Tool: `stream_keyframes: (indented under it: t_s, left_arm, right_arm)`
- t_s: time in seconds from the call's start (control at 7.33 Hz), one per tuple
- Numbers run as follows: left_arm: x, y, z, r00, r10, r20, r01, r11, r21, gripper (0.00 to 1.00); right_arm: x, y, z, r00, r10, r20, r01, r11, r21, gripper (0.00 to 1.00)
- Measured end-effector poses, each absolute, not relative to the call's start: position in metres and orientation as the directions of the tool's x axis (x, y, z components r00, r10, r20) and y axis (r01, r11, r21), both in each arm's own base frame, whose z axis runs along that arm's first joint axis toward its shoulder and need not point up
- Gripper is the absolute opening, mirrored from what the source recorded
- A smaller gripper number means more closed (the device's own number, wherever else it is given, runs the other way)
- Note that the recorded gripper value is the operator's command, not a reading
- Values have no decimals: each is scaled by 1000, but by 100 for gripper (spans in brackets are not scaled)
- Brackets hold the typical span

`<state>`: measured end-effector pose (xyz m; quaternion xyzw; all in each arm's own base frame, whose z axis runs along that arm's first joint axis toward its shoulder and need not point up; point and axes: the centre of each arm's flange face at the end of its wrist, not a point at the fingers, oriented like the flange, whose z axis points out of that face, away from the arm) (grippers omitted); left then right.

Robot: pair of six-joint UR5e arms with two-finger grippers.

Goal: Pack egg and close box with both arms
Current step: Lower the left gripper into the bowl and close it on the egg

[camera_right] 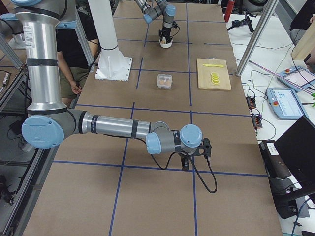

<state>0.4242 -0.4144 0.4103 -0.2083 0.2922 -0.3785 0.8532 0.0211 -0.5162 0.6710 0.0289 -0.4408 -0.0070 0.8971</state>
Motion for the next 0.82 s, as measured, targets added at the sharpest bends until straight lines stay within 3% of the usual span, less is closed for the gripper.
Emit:
stream_keyframes:
  t_s: [0.27,0.41,0.82]
  left_arm:
    - [428,-411,410,549,-763,-341,519,631,-577,42]
    - [430,-410,410,552,-761,-342,516,634,-576,0]
    - [431,-404,407,569,-759,-316,524,631,-573,0]
  right_arm:
    - [21,-516,670,611,-39,791,-12,998,59,100]
    - [21,-516,670,611,-39,791,-12,998,59,100]
    - [20,-517,670,611,-40,791,-12,998,60,100]
